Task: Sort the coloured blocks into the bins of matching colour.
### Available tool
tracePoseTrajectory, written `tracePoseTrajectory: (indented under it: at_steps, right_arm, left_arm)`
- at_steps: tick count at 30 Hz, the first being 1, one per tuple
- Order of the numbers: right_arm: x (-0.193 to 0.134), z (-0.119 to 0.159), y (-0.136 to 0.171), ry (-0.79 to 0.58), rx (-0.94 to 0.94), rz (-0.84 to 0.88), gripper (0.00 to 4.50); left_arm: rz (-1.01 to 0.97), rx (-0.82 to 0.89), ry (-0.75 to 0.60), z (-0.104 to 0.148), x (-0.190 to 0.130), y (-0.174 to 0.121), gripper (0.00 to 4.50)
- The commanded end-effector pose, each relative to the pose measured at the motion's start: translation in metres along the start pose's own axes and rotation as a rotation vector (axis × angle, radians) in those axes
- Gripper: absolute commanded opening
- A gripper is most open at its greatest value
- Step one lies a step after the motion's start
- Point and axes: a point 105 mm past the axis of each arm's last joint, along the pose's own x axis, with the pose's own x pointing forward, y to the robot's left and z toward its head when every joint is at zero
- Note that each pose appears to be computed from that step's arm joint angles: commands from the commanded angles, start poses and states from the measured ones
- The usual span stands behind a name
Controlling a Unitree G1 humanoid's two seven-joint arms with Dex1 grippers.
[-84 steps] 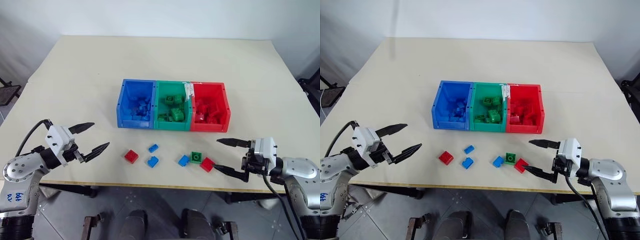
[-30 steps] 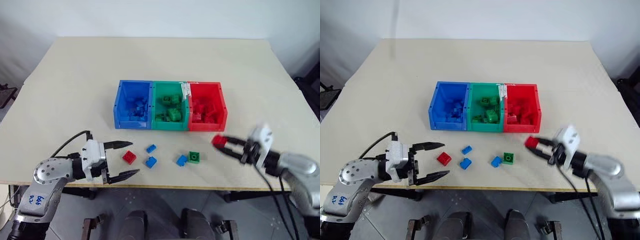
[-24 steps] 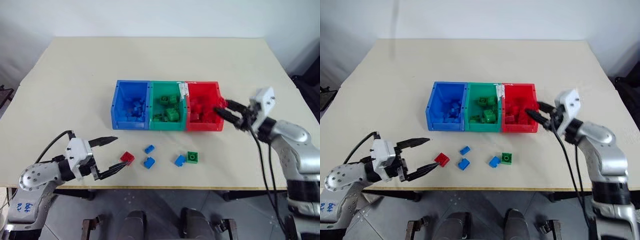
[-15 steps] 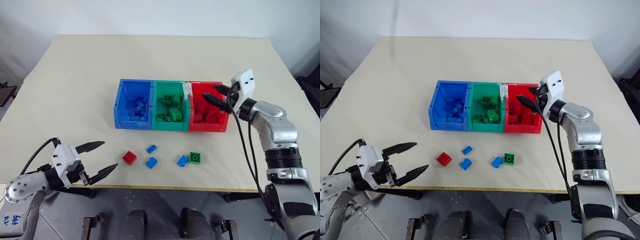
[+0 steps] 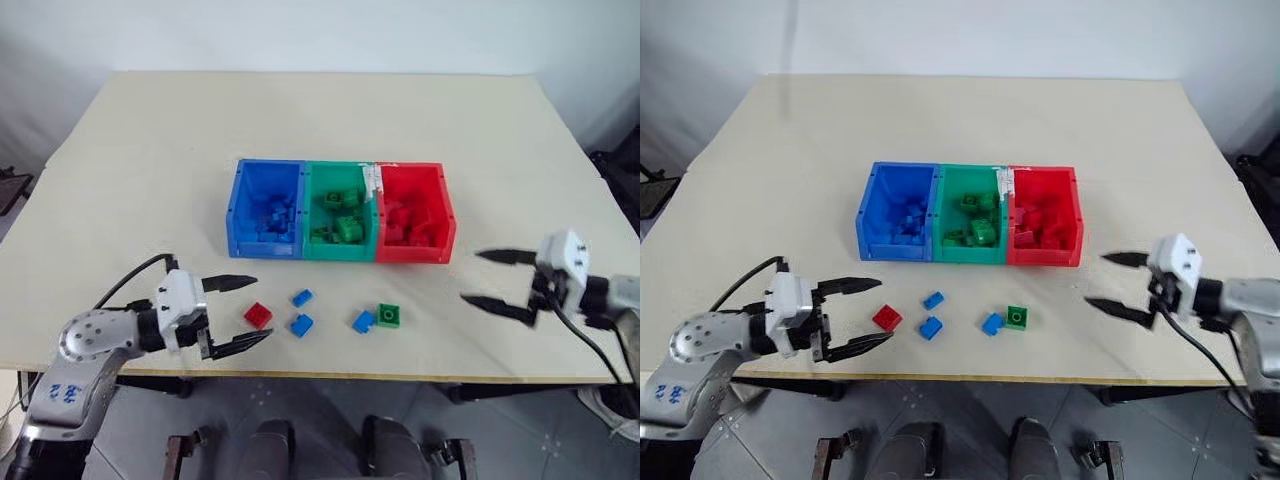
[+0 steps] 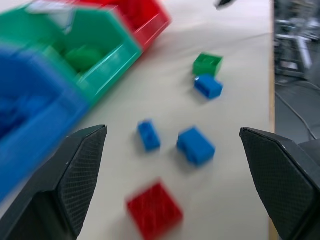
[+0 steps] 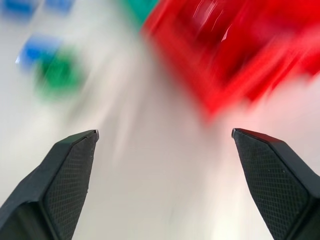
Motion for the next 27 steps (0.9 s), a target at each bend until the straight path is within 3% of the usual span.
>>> tracePoseTrajectory:
  at_steps: [1,4,6,12,21,24,27]
  right_arm:
    - [-0.007,-0.001,0.003,0.076,-0.064,0.071,4.46]
    - [0.003,-0.001,0.004,0.088,-0.066,0.104,4.46]
    - [0.022,0.013,0.008,0.031,-0.041,0.141,4.46]
    - [0.072,0.043,0.048,0.052,-0.016,0.343,4.46]
    - [0.131,0.043,0.062,0.143,-0.094,0.324,4.46]
    - [0.136,0.043,0.06,0.148,-0.098,0.284,3.82]
    - [0.132,0.041,0.057,0.181,-0.145,0.286,2.78]
  left_arm:
    - [-0.055,0.025,0.003,0.0,0.008,-0.002,4.5]
    - [-0.061,0.038,-0.007,0.002,0.012,0.0,4.5]
    - [-0.054,0.048,-0.004,0.001,0.01,0.001,4.5]
    - [0.057,-0.004,0.05,-0.016,-0.026,0.001,4.5]
    - [0.112,-0.023,0.078,-0.021,-0.04,-0.006,4.5]
    - [0.108,-0.018,0.07,-0.017,-0.037,-0.009,4.5]
    - [0.087,-0.014,0.049,-0.012,-0.035,-0.014,4.5]
